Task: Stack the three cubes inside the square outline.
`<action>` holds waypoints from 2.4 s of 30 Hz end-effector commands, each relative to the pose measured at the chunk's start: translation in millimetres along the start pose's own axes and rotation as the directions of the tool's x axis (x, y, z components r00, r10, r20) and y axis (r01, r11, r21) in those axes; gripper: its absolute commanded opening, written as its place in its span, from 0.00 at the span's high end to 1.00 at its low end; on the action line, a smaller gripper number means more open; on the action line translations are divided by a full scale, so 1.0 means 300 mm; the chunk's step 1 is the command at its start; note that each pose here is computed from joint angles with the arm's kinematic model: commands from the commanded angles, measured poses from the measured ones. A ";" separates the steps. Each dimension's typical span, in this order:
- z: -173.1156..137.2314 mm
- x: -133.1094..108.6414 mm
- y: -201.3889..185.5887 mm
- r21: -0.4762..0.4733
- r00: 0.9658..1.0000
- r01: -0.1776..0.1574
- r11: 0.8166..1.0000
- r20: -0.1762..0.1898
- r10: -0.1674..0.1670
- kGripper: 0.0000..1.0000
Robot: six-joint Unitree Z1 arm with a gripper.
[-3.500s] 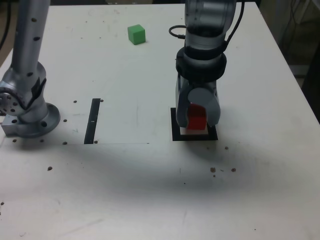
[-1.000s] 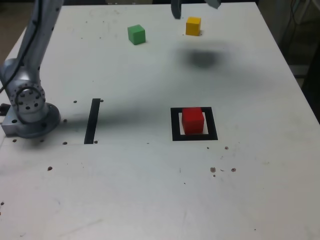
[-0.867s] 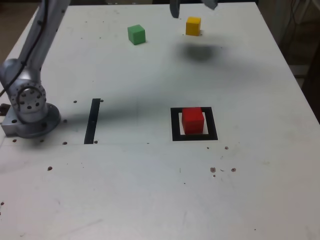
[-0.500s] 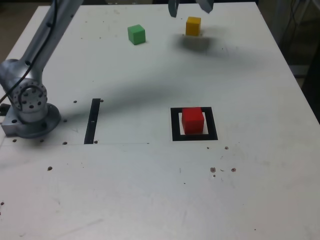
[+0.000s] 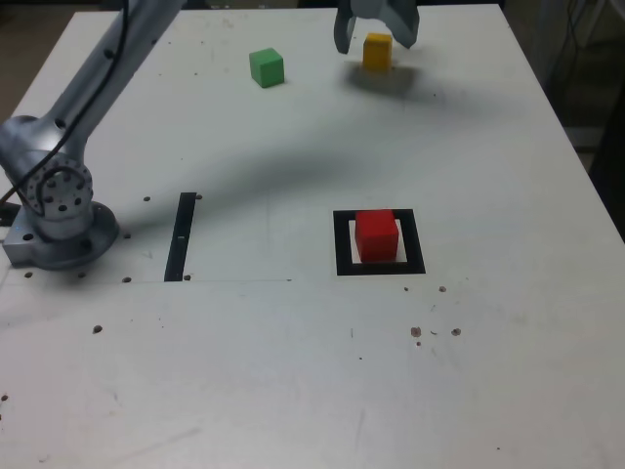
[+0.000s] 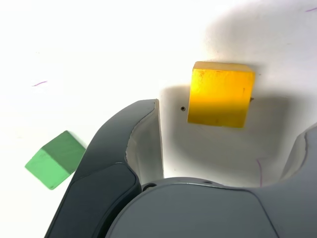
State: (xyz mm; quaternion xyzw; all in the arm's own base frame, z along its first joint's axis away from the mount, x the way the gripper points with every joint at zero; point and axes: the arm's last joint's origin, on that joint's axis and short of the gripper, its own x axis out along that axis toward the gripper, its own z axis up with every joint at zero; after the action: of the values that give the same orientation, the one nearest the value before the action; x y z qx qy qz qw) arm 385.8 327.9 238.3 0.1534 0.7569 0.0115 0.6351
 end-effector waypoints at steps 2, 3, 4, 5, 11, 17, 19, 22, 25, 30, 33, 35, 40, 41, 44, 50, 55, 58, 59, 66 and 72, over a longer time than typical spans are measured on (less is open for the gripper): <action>0.008 0.018 0.005 0.004 1.000 0.004 1.000 -0.002 -0.004 0.10; 0.010 0.024 0.007 0.005 1.000 0.005 1.000 -0.003 -0.005 0.10; 0.013 0.031 0.009 0.005 1.000 0.006 1.000 -0.004 -0.006 0.10; 0.015 0.038 0.010 0.006 1.000 0.008 1.000 -0.005 -0.008 0.11; 0.022 0.052 0.023 -0.002 1.000 -0.002 1.000 0.003 0.002 0.16; 0.017 0.049 0.038 -0.013 1.000 -0.016 1.000 0.013 0.017 0.21; 0.017 0.052 0.040 -0.013 1.000 -0.019 1.000 0.012 0.019 0.22; 0.017 0.055 0.042 -0.013 1.000 -0.024 1.000 0.009 0.024 0.25; 0.017 0.059 0.043 -0.014 1.000 -0.025 1.000 0.005 0.026 0.29; 0.018 0.055 0.046 -0.019 0.999 -0.033 0.999 0.012 0.033 0.47; 0.019 0.052 0.048 -0.025 0.999 -0.039 0.999 0.020 0.039 0.54; 0.021 0.058 0.047 -0.027 0.999 -0.036 0.999 0.021 0.036 0.56; 0.023 0.068 0.044 -0.029 0.999 -0.030 0.999 0.018 0.030 0.59; 0.023 0.069 0.045 -0.029 0.999 -0.030 0.999 0.019 0.031 0.60; 0.024 0.070 0.044 -0.029 0.999 -0.029 0.999 0.021 0.030 0.65; 0.021 0.063 0.040 -0.028 0.999 -0.019 0.999 0.033 0.020 0.77; -0.002 -0.013 0.039 -0.040 0.996 -0.038 0.998 0.074 0.041 0.81; -0.024 -0.096 0.025 -0.049 0.993 -0.056 0.997 0.103 0.060 0.81; -0.031 -0.129 0.016 -0.051 0.992 -0.062 0.997 0.111 0.067 0.81; -0.048 -0.369 -0.144 -0.032 0.988 -0.098 0.995 0.117 0.101 0.81; -0.009 -0.515 -0.378 0.008 0.989 -0.088 0.996 0.120 0.087 0.81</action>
State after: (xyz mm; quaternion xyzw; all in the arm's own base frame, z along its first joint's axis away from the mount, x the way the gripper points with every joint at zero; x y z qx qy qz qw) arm 385.4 203.4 353.9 0.1915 0.7105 0.0300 0.6764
